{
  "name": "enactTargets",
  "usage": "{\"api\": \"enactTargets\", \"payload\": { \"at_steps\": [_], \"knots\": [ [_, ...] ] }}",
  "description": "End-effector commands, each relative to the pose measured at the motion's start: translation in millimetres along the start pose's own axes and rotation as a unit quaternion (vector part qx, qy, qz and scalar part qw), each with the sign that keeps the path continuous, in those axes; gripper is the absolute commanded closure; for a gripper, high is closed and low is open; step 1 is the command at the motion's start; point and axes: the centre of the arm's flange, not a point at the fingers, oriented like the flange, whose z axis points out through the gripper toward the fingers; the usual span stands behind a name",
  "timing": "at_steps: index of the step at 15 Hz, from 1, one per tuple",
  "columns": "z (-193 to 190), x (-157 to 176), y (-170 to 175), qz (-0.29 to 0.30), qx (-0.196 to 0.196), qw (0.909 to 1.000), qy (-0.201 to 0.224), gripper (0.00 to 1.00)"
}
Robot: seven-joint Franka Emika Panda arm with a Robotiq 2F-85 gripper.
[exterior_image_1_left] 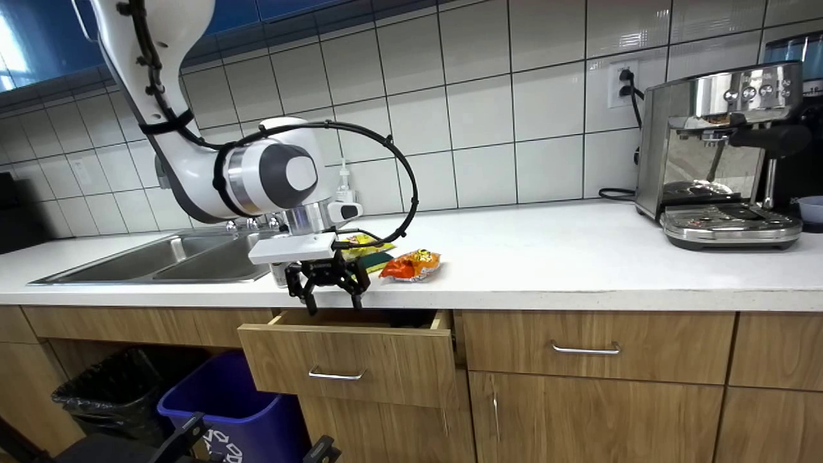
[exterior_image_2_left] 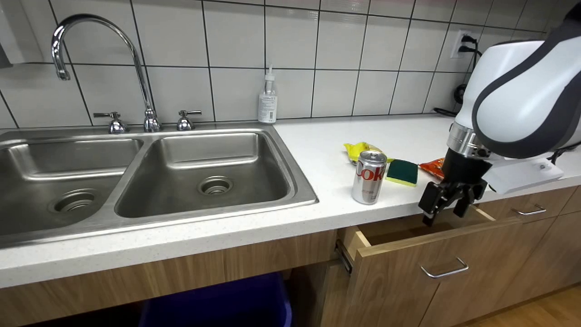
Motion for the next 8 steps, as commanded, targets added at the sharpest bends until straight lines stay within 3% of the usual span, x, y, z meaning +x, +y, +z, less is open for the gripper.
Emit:
{"api": "enactTargets", "payload": {
  "at_steps": [1, 8],
  "knots": [
    [9, -4, -12, -0.015, 0.002, 0.9998, 0.014, 0.00],
    [21, -8, -4, -0.005, -0.001, 0.9997, 0.025, 0.00]
  ]
}}
